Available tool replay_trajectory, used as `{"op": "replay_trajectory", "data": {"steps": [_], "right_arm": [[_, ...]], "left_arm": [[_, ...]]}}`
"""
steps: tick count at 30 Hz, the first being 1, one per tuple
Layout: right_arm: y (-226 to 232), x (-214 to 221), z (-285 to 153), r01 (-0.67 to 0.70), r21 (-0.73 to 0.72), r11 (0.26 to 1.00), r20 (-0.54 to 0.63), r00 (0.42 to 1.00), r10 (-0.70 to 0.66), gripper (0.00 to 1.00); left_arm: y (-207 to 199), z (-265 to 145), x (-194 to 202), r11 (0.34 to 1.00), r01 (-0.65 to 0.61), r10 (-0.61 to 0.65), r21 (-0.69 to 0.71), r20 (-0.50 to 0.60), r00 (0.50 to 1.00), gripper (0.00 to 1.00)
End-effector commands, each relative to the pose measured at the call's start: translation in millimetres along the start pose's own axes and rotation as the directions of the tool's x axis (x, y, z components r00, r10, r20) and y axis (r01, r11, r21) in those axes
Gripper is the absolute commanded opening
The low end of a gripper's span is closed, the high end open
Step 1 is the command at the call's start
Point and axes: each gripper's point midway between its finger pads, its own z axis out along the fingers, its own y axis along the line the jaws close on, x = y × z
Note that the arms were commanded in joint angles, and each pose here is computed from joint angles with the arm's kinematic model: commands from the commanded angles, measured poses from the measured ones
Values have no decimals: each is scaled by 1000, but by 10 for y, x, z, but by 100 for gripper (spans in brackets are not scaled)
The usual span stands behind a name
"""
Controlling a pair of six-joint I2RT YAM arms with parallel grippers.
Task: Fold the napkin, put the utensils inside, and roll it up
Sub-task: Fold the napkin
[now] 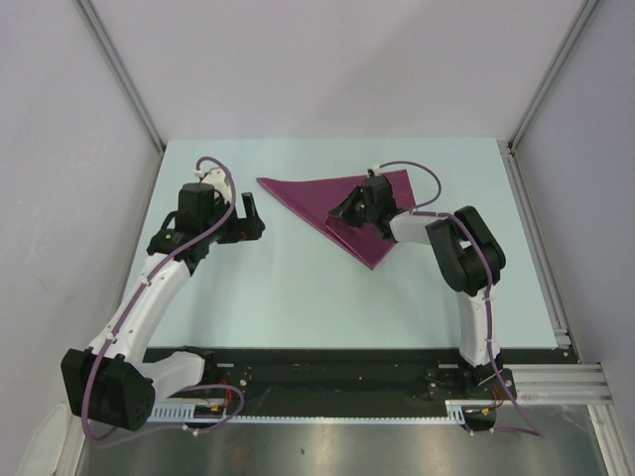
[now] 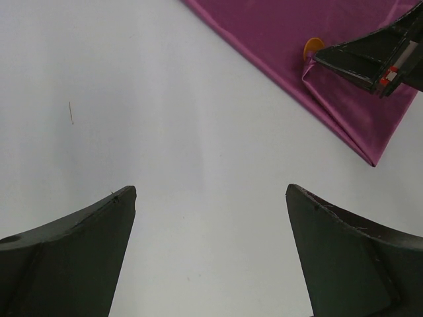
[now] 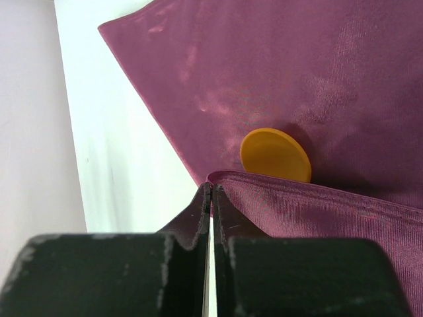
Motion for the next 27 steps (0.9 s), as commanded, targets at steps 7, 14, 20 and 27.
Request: {"op": "replay_trajectory", "data": {"steps": [7, 14, 20, 27], "right_arm": [[137, 5, 105, 36, -37, 999, 0, 999, -36, 0], [306, -38, -1, 92, -86, 992, 22, 996, -91, 34], [574, -95, -228, 185, -179, 966, 54, 982, -179, 49], [822, -242, -836, 231, -276, 933, 133, 971, -201, 53]], "left_arm": [[24, -5, -28, 1000, -13, 13, -3, 13, 1000, 100], [-33, -19, -73, 999, -27, 26, 30, 37, 999, 100], [-1, 24, -122, 1000, 12, -12, 10, 64, 998, 100], [-168, 281, -278, 978, 186, -195, 92, 110, 975, 100]]}}
